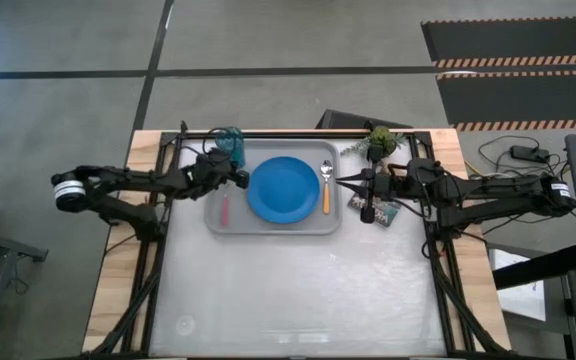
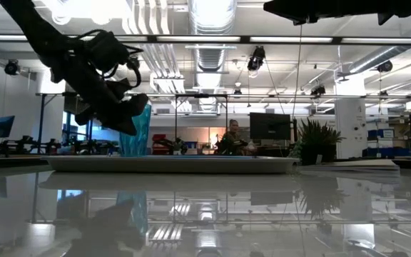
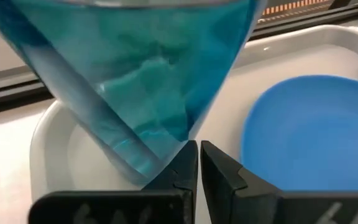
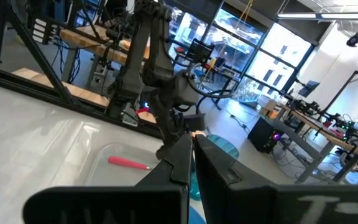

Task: Pick and place plate/cup/fork/spoon on tray
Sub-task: Adjust the cup on the gray tray, then adjust the pink fork on the gray tray

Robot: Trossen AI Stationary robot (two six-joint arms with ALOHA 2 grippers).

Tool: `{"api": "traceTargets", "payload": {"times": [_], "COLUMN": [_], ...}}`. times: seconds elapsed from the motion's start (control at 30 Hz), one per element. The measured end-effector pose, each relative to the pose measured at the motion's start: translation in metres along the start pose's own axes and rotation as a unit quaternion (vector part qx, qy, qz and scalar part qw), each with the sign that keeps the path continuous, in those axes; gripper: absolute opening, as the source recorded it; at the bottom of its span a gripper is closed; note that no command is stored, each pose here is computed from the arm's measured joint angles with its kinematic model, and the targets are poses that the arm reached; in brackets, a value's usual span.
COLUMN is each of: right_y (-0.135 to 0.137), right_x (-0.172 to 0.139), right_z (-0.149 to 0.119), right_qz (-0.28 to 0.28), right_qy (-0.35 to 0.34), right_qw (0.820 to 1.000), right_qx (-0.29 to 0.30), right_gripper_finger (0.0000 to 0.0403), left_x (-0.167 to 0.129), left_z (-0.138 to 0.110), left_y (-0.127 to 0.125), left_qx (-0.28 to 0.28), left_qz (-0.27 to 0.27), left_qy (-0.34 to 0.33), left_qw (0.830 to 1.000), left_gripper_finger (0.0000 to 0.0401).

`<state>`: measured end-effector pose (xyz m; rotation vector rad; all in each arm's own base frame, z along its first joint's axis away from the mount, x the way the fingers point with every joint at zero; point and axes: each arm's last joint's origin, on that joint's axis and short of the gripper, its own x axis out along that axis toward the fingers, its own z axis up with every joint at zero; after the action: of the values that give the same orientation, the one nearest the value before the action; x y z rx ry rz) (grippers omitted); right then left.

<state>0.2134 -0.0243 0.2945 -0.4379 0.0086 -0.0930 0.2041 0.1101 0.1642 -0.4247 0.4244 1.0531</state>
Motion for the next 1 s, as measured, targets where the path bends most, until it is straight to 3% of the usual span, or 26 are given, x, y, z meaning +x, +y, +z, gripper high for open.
{"api": "traceTargets", "payload": {"times": [0.43, 0.7, 0.9, 1.0], "right_y": [0.0, -0.007, -0.025, -0.031], "right_x": [0.0, 0.014, 0.055, 0.082], "right_z": [0.0, -0.004, 0.005, 0.01], "right_qz": [0.001, -0.012, -0.023, -0.021], "right_qy": [0.002, 0.023, 0.05, 0.066], "right_qw": [1.0, 0.992, 0.983, 0.979], "right_qx": [0.011, 0.127, 0.173, 0.192], "right_gripper_finger": [0.0009, 0.0009, 0.0009, 0.0009], "left_x": [0.004, -0.031, -0.066, -0.076], "left_z": [0.005, 0.019, 0.019, 0.01], "left_y": [0.005, 0.005, 0.004, 0.009], "left_qx": [0.011, 0.0, 0.015, 0.011], "left_qz": [0.027, -0.101, -0.228, -0.267], "left_qy": [-0.02, -0.009, -0.03, -0.022], "left_qw": [0.999, 0.995, 0.973, 0.964], "left_gripper_finger": [0.0001, 0.0001, 0.0001, 0.0001]}}
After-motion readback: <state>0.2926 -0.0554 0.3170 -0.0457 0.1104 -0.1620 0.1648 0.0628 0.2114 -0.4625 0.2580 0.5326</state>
